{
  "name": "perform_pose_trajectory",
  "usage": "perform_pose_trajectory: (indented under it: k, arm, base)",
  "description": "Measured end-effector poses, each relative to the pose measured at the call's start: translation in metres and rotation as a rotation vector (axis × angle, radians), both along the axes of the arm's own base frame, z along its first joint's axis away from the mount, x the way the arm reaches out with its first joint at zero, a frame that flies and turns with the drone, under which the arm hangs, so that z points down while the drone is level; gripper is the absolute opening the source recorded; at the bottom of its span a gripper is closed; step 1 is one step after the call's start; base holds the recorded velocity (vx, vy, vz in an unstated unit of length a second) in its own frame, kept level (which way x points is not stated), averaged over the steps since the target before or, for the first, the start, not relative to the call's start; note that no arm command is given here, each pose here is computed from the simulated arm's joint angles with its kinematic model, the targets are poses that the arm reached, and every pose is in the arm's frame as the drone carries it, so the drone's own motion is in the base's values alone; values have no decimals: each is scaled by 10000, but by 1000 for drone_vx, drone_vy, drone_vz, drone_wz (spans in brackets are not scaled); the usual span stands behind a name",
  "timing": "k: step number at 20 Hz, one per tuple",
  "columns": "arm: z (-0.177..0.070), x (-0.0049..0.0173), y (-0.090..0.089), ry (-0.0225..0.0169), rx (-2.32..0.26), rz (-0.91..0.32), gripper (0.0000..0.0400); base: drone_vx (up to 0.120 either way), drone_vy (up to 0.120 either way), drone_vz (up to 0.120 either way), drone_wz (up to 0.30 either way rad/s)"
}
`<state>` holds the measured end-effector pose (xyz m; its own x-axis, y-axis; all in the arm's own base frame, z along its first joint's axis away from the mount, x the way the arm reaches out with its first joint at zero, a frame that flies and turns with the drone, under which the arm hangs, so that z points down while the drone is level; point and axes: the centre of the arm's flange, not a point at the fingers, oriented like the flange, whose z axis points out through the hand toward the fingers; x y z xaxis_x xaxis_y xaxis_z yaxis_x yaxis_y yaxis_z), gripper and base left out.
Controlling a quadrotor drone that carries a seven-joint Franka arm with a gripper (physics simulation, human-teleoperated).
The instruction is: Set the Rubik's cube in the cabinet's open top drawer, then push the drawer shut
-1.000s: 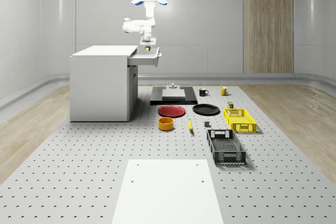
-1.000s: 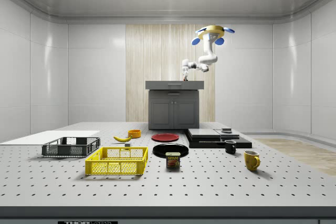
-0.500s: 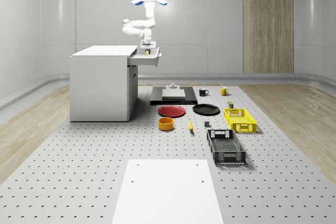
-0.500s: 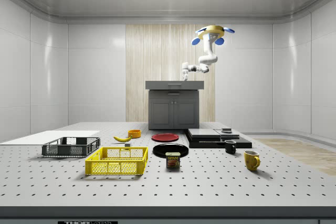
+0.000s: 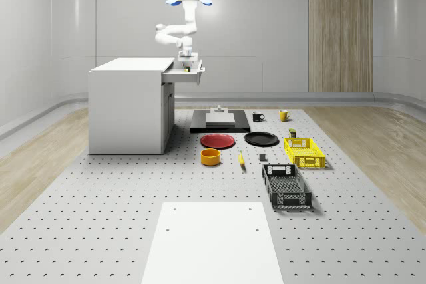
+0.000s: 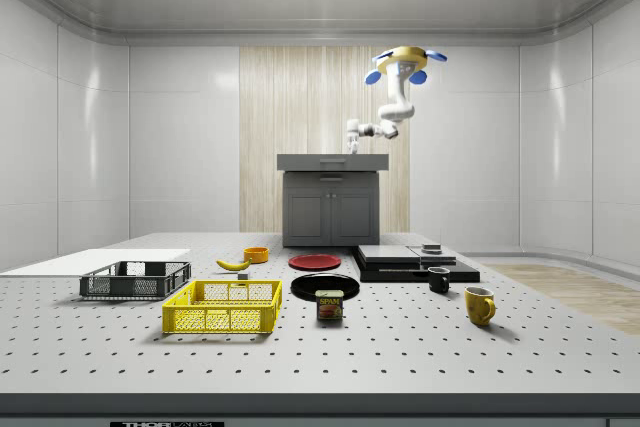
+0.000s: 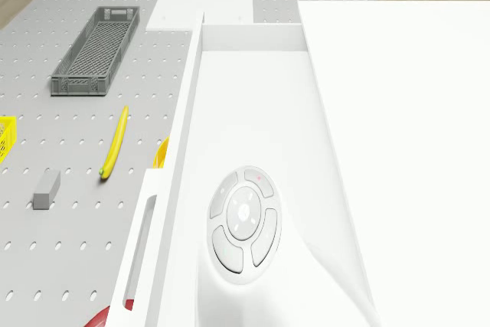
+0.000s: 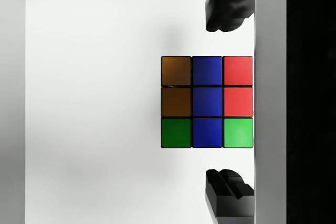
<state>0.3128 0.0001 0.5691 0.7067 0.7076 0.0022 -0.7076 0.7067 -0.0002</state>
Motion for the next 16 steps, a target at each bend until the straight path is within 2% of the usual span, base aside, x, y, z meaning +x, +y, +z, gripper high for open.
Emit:
perform_pose_trajectory:
  k: [2,8,16]
  arm:
    - [-30,0,0,0,0,0,394]
    - [-70,0,0,0,0,-1,399]
    - [-82,0,0,0,0,-1,400]
  base:
    - [-60,40,120,0]
    - [-120,120,120,0]
    - [0,120,0,0]
